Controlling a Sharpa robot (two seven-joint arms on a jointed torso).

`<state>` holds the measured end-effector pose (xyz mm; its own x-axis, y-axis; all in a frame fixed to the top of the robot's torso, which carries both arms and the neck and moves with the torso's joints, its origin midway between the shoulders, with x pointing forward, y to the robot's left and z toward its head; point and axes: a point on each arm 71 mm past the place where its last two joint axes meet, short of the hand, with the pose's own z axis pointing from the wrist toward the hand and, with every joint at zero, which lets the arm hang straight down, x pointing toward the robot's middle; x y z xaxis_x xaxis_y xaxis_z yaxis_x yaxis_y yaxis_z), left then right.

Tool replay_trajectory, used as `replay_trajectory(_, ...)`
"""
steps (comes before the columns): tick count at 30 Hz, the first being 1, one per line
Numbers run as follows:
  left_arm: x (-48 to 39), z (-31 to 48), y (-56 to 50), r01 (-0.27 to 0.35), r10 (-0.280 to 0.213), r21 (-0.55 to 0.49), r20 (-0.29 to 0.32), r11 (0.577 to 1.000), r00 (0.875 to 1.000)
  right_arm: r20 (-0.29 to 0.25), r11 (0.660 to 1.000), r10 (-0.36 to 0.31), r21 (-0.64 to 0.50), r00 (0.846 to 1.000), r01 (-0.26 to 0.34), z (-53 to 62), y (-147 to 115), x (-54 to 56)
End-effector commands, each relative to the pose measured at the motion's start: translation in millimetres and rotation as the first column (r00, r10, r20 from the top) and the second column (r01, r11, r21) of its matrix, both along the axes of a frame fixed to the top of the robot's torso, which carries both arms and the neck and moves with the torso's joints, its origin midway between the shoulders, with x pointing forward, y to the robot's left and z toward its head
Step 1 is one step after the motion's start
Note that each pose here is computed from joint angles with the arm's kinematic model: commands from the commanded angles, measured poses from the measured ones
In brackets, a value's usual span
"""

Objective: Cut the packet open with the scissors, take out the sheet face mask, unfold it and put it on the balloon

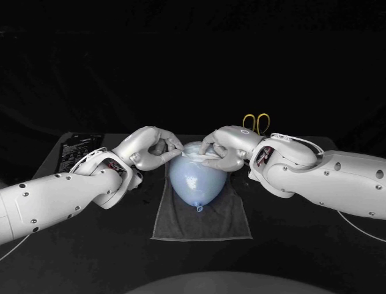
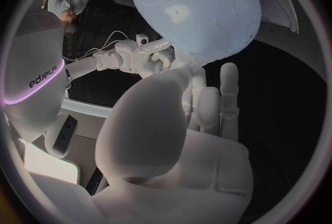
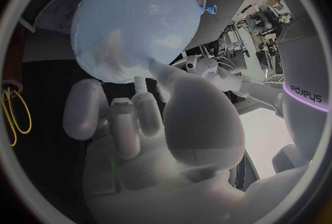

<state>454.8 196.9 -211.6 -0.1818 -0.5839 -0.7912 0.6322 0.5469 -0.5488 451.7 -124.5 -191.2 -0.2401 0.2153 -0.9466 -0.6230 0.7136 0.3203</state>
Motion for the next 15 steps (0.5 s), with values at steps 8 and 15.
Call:
replay_trajectory(8,4.7,8.9,1.0,-0.06,0.059,-0.057,-0.013,0.997,0.998,0.083,0.991,-0.017,0.133,0.996,0.005,9.1,-2.9,-2.5)
replay_trajectory(15,10.5,10.9,-3.9,-0.078,0.075,-0.042,-0.066,0.996,0.995,0.13,0.977,-0.04,0.214,0.991,0.011,16.1,-8.1,-4.5)
